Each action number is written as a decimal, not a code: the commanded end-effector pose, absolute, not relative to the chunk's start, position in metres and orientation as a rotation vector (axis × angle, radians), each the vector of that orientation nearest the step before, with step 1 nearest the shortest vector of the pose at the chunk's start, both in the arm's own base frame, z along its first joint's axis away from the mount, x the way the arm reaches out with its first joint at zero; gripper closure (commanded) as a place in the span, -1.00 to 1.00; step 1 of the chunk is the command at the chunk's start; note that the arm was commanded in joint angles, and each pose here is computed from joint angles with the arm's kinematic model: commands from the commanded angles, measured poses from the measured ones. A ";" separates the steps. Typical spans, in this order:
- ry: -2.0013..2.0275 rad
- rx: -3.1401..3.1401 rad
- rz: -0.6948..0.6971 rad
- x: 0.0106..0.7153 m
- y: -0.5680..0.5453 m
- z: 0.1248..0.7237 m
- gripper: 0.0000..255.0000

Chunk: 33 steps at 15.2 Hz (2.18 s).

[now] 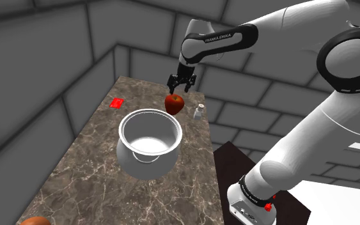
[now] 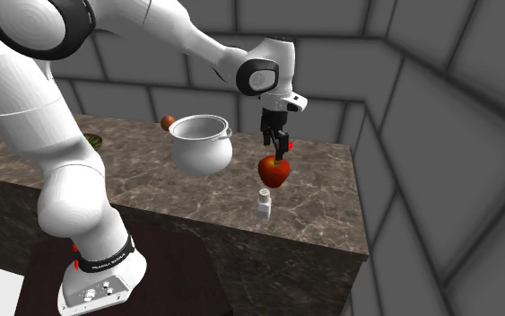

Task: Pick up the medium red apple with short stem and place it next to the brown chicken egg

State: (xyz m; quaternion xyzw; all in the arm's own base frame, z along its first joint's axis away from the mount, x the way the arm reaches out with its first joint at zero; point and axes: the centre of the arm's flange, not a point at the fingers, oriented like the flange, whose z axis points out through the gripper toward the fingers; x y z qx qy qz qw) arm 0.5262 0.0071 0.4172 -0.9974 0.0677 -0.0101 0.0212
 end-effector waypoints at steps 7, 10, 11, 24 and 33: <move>0.210 -3.092 -0.032 0.527 0.008 0.398 -1.00; 0.210 -3.092 -0.032 0.527 0.008 0.398 -1.00; 0.210 -3.092 -0.032 0.527 0.008 0.398 1.00; 0.210 -3.092 -0.032 0.527 0.008 0.419 1.00; 0.210 -3.092 -0.032 0.527 0.008 0.467 1.00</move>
